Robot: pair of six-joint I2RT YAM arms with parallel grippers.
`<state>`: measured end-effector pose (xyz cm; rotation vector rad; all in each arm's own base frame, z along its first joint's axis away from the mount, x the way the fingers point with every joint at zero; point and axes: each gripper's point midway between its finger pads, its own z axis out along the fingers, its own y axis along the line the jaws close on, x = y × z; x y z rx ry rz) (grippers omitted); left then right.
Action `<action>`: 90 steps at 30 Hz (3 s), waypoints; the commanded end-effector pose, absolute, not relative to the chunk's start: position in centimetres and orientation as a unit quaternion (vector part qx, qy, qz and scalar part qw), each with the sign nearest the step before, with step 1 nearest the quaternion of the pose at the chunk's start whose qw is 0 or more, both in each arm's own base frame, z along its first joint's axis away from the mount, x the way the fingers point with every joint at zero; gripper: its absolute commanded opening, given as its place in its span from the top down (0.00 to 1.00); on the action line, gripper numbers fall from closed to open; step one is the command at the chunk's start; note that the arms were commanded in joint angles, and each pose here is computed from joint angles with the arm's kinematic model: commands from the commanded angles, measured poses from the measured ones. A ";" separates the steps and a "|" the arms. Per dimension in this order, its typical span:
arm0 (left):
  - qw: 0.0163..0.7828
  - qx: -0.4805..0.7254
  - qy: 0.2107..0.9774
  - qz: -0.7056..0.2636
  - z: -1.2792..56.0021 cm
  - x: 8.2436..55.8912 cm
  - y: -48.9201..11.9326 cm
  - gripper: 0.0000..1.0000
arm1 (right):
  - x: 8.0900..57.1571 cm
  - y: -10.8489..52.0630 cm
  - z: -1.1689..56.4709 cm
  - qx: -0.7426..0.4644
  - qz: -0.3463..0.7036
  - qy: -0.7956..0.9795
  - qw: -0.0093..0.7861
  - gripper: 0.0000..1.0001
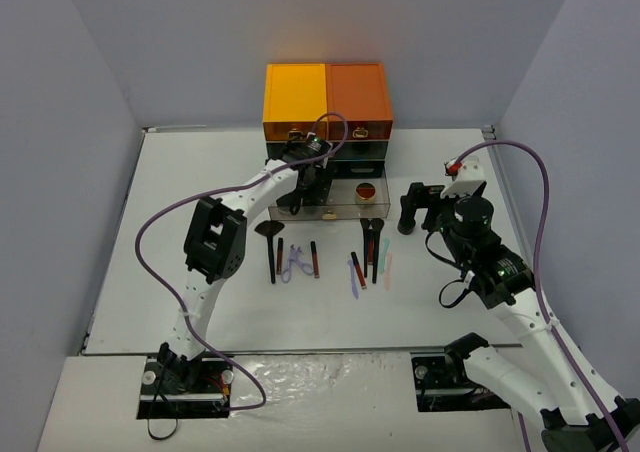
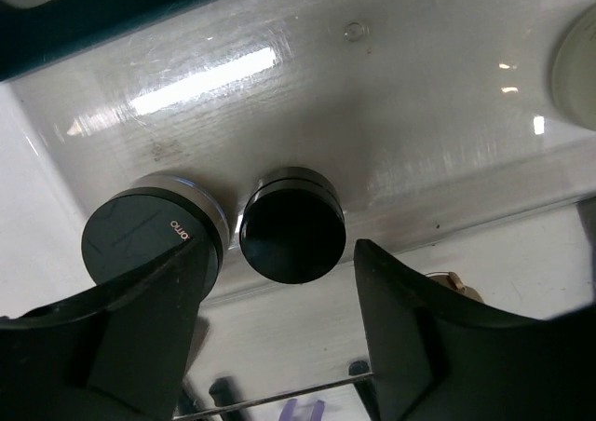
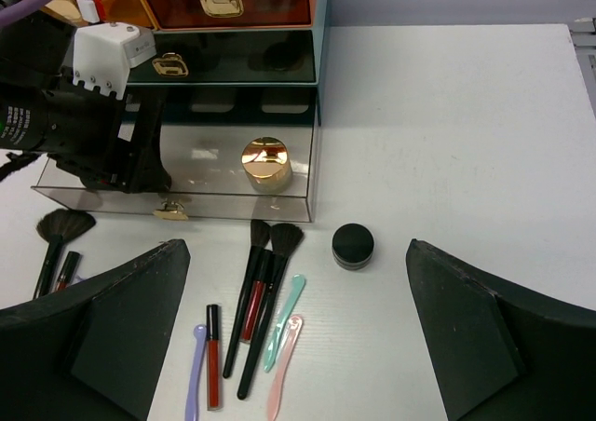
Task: Organize the makeup
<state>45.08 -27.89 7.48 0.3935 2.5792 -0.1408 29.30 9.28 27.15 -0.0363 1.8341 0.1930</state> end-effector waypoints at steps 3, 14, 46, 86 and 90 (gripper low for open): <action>0.308 0.142 0.938 -0.071 12.6 45.7 -28.0 0.17 | 31.0 9.1 26.7 0.039 0.082 0.795 0.600 0.00; 0.407 0.128 0.898 -0.111 25.7 42.0 -25.7 0.04 | 33.7 8.0 19.8 0.115 0.036 0.852 0.510 0.00; 0.445 -0.024 0.890 0.090 19.9 31.8 -3.4 0.03 | 40.2 6.5 3.4 0.134 0.011 0.919 0.371 0.35; 0.428 -0.031 0.895 0.126 18.8 32.6 -2.6 0.03 | 48.0 27.0 12.4 -0.095 0.096 0.867 0.480 0.79; 0.424 -0.028 0.896 0.126 18.6 32.6 -2.6 0.03 | 47.8 27.2 11.5 -0.095 0.094 0.871 0.473 0.47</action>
